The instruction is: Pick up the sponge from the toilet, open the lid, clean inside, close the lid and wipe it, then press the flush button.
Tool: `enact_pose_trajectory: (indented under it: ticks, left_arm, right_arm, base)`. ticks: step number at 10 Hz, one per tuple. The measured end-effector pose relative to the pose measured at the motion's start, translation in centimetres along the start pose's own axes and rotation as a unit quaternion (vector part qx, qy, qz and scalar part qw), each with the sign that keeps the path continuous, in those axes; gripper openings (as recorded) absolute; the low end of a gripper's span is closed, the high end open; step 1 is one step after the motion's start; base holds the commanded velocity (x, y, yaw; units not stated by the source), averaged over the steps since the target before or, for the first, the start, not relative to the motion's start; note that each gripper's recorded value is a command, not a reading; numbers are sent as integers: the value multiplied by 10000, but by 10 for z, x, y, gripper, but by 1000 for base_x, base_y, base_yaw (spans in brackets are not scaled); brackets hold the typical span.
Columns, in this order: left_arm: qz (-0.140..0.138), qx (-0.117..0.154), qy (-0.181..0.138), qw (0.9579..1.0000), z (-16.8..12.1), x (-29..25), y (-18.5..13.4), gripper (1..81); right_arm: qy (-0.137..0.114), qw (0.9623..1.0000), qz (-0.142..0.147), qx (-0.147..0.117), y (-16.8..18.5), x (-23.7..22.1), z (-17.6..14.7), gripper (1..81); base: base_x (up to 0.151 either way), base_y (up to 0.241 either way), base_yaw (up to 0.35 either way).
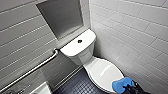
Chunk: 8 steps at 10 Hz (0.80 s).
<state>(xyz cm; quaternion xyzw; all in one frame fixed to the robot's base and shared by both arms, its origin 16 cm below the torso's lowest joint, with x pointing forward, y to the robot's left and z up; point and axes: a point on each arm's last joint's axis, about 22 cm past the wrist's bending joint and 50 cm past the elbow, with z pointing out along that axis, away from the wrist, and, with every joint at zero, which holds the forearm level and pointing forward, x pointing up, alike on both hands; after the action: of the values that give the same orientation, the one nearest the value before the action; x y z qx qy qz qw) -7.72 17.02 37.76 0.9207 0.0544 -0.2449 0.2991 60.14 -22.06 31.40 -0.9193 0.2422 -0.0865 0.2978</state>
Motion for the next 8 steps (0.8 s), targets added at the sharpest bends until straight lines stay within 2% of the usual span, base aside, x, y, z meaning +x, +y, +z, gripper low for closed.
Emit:
enact_pose_trajectory:
  ticks: [1,3,4,6,8]
  left_arm:
    - [1,4,3,10000,0,0,0,811]
    - [12,-11,5,10000,1,1,1,811]
    - [46,-28,13,10000,2,2,4,811]
    - [149,-61,20,9999,5,4,9,811]
    - [149,-61,21,9999,5,4,9,811]
  right_arm:
    - [-44,9999,95,-76,20,-16,-14,10]
    - [-509,9974,322,-394,72,-70,-60,10]
    - [-563,9973,382,-292,66,-76,-74,10]
    - [-514,9973,491,172,25,-76,-93,10]
    - [-622,9957,561,391,3,-83,-120,10]
  base:
    - [0,0,0]
    - [0,0,0]
    - [0,0,0]
    - [0,0,0]
    - [0,0,0]
